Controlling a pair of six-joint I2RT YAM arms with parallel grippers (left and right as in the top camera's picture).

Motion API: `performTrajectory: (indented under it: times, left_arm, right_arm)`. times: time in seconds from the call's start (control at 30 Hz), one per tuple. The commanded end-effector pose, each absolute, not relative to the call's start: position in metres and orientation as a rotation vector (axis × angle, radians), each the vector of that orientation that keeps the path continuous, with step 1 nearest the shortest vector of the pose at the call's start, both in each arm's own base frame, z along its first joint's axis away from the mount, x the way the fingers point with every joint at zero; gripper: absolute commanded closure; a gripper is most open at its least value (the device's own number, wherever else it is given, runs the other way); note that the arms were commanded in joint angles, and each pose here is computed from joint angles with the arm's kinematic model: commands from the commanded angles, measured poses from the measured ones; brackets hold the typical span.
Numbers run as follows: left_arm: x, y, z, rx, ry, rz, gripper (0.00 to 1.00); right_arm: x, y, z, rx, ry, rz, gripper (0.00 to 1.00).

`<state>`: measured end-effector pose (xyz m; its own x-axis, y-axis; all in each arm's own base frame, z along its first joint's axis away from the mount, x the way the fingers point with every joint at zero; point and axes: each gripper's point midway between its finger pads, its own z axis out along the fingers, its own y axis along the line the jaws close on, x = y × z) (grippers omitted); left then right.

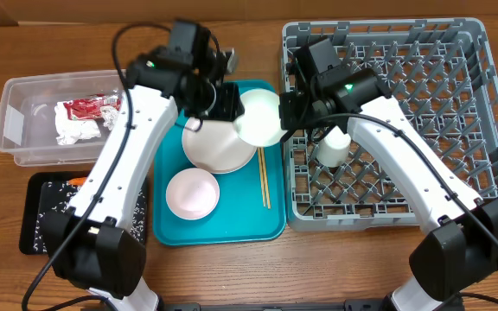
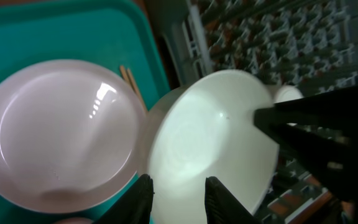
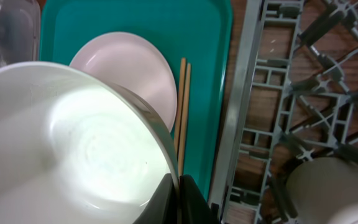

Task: Sort waste into correct bins and load items into the dishwasher
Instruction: 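Lift the white bowl and pass it to the right gripper, then carry the white bowl with the right gripper over the rack and tilt it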

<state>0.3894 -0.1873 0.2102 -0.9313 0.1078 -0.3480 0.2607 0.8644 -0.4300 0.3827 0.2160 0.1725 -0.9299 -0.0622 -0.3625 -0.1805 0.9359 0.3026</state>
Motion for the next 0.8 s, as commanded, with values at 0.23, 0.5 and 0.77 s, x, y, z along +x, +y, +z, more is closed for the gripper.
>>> performTrajectory:
  times: [0.23,0.5,0.77]
  left_arm:
    - [0.402,-0.176,0.264,0.386,2.574,-0.578,0.60]
    - [0.409,-0.157,0.257,0.340,2.597,-0.415,0.00]
    - [0.409,-0.157,0.256,0.339,2.600,-0.411,0.00]
  right_arm:
    - [0.423,0.202,0.191,-0.477,2.509,0.251,0.96]
    - [0.489,0.144,0.245,-0.326,2.187,-0.302,0.96]
    - [0.523,0.098,0.289,-0.626,1.955,-0.732,0.96]
